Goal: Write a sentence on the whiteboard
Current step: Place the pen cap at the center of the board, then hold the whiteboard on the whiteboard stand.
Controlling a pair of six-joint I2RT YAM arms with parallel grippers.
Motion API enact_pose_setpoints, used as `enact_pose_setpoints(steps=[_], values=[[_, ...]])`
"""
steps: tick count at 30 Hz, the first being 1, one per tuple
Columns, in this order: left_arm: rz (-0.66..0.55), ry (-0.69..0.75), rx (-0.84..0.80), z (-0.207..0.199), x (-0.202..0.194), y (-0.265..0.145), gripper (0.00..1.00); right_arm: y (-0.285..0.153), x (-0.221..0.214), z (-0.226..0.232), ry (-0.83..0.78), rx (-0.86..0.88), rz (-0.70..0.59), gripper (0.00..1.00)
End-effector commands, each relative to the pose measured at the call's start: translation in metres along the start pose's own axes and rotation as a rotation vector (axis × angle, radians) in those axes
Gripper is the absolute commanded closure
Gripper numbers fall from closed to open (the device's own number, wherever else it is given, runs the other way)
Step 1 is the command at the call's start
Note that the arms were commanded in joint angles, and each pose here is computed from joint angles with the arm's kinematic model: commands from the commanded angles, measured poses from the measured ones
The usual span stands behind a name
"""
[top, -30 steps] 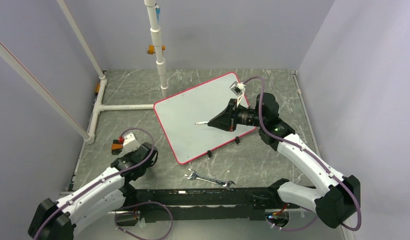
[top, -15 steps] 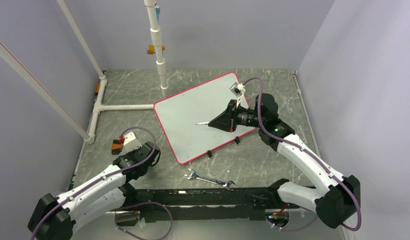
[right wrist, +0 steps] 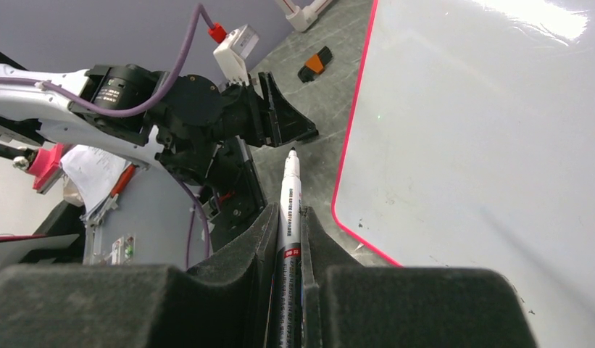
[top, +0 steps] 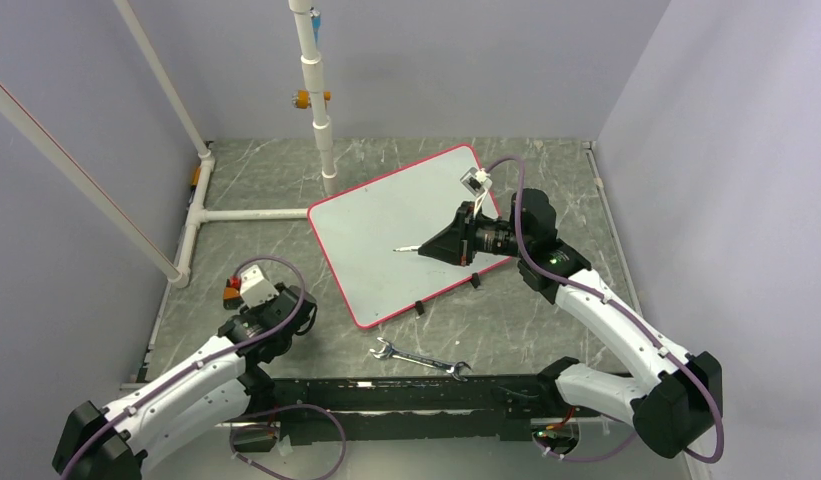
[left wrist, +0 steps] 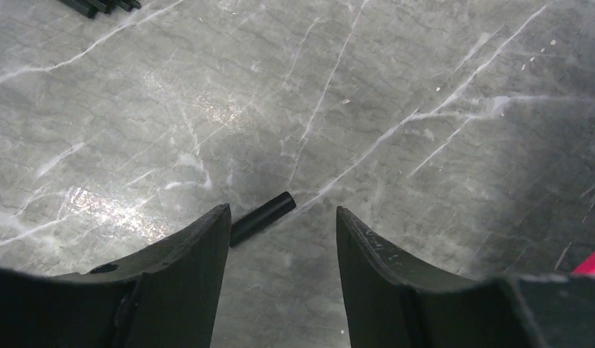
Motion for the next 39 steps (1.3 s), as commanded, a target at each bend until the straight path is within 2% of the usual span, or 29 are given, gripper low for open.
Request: enact_pose_setpoints(steps=[1, 7, 10, 13, 20, 23, 26, 29, 32, 39], values=[[-0.026, -0.003, -0.016, -0.002, 0.005, -0.003, 0.40, -0.005, 0.005, 0.004, -0.050, -0.004, -0.035, 1.00], [-0.018, 0.080, -0.120, -0.015, 0.022, -0.021, 0.39, -0.005, 0.005, 0.003, -0.060, -0.016, -0.038, 1.00], [-0.047, 0.154, -0.229, -0.024, 0.039, -0.036, 0.37, -0.005, 0.006, 0.003, -0.065, -0.021, -0.042, 1.00], [-0.094, 0.231, -0.348, -0.032, 0.057, -0.053, 0.25, -0.007, 0.006, 0.004, -0.064, -0.035, -0.035, 1.00], [-0.240, 0.376, -0.501, -0.048, 0.118, -0.107, 0.02, -0.009, 0.009, 0.005, -0.091, -0.042, -0.048, 1.00], [-0.263, 0.506, -0.546, -0.062, 0.141, -0.122, 0.01, -0.009, 0.008, 0.006, -0.092, -0.030, -0.052, 1.00], [-0.193, 0.605, -0.587, -0.080, 0.161, -0.121, 0.01, -0.011, 0.006, 0.008, -0.091, -0.027, -0.056, 1.00], [-0.127, 0.612, -0.670, -0.097, 0.176, -0.110, 0.01, -0.014, 0.005, 0.011, -0.100, -0.025, -0.064, 1.00], [-0.068, 0.593, -0.746, -0.112, 0.193, -0.098, 0.01, -0.017, 0.005, 0.013, -0.107, -0.027, -0.068, 1.00], [0.076, 0.484, -0.935, -0.132, 0.232, -0.065, 0.10, -0.021, 0.000, 0.015, -0.117, -0.021, -0.060, 1.00]])
Point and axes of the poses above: each gripper's point midway between its finger pads, its own y axis out along the fingers, its own z axis along the line the jaws close on, x = y × z, the point moved 10 cm from there along -y, back along the fingers, and after that the axes turned 6 degrees about -y, right-handed, at the moved point
